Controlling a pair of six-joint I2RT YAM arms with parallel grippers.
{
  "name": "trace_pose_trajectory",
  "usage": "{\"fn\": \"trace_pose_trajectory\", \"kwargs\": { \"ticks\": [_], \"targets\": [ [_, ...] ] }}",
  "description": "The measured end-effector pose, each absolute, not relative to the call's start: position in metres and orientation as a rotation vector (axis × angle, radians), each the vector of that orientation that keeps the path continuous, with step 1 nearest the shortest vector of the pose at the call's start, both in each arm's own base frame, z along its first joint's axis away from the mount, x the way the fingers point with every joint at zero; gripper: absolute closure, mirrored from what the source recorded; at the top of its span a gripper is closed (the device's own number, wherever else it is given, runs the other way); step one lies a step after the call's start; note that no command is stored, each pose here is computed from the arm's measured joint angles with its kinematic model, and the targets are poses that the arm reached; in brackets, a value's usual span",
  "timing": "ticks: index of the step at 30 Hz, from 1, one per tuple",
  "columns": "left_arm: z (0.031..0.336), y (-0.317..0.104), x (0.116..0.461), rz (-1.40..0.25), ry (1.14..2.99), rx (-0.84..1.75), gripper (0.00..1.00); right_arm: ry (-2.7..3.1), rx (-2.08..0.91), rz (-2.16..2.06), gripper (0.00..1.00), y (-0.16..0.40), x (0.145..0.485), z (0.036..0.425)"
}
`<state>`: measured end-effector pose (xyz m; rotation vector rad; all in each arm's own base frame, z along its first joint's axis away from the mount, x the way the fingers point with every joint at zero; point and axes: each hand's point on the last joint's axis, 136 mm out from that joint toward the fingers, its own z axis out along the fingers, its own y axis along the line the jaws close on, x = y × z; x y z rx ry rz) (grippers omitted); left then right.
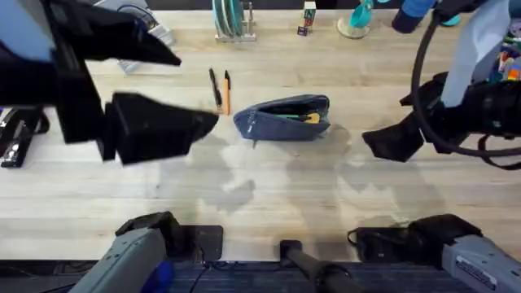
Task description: Unzip the bag, pick up the pens from the table one at a time and place them inside, then zip the bag closed.
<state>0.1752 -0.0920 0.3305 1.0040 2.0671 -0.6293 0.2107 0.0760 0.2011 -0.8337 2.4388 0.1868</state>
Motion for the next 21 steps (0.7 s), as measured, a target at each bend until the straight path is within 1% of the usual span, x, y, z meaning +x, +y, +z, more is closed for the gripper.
{"fn": "trace_pose_trajectory", "kwargs": {
  "ticks": [3,5,10,13,16,21],
  "targets": [
    [0.336,-0.091,0.190,-0.660,2.072,0.917,0.007,2.439,-0.834,0.187,0.003,0.076,0.211,0.201],
    [0.336,-0.087,0.206,-0.686,2.110,0.817,0.006,2.439,-0.834,0.187,0.004,0.076,0.211,0.201],
    [0.317,-0.067,0.238,-0.714,2.302,0.542,0.006,2.439,-0.834,0.187,0.003,0.076,0.211,0.201],
    [0.308,-0.055,0.250,-0.672,2.382,0.414,0.006,2.439,-0.834,0.187,0.003,0.076,0.211,0.201],
    [0.303,-0.043,0.258,-0.596,2.428,0.304,0.006,2.439,-0.834,0.187,0.003,0.076,0.211,0.201],
    [0.297,-0.035,0.267,-0.470,2.482,0.193,0.006,2.439,-0.834,0.187,0.003,0.076,0.211,0.201]
  ]
}}
